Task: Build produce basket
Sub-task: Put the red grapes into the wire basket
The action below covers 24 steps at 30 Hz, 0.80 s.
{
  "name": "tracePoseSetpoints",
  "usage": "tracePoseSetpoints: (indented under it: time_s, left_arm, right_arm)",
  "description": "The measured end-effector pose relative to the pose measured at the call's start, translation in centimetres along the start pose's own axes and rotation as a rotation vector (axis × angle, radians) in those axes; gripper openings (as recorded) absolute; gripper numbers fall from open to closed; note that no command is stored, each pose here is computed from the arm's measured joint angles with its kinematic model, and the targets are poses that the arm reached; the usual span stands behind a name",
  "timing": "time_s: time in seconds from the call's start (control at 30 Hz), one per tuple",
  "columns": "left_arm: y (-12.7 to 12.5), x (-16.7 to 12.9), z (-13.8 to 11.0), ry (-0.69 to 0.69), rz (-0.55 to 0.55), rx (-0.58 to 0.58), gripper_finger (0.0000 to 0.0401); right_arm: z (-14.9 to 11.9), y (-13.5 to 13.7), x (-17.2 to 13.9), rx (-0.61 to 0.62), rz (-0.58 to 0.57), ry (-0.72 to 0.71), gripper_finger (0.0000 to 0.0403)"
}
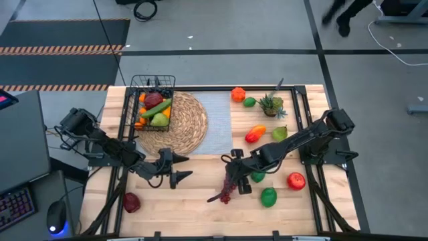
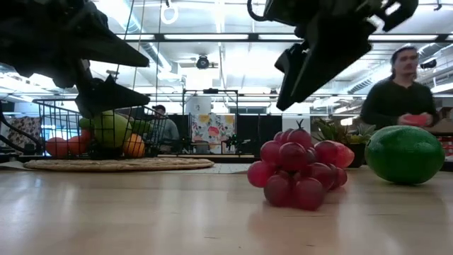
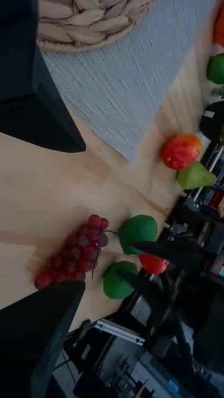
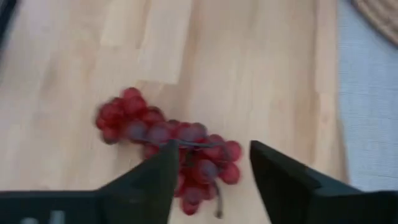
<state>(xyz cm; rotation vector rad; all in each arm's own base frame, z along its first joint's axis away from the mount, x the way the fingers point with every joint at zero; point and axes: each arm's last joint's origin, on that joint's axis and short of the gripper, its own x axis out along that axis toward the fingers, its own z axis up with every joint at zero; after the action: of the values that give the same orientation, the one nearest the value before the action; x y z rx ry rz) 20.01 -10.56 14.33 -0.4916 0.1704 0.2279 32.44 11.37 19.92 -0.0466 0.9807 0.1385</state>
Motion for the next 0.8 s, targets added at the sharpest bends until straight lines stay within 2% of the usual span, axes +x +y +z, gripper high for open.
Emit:
tracePoseSetpoints:
  time_s: [0.2, 0.4, 0.6, 0.8]
  left_arm:
    - [0.0, 0.0, 0.0, -0.001, 0.002, 0.004, 0.0357]
    - [0.1, 0.0, 0.0, 0.001, 0.006, 0.009, 0.0357]
    - [0.1, 0.0, 0.0, 0.003, 0.007, 0.011, 0.0357]
    - [0.1, 0.0, 0.0, 0.003, 0.007, 0.012, 0.0357]
  right_arm:
    - [-0.9, 1.3, 2.3, -0.004, 0.061, 0.063, 0.0297]
    - [-2.0, 1.5, 5.3, 0.008, 0.048, 0.129, 0.0352]
    - [-2.3, 1.5, 7.0, -0.003, -0.025, 0.115, 0.0352]
    - [-1.8, 1.3, 6.3, 0.008, -0.085, 0.061, 0.0303]
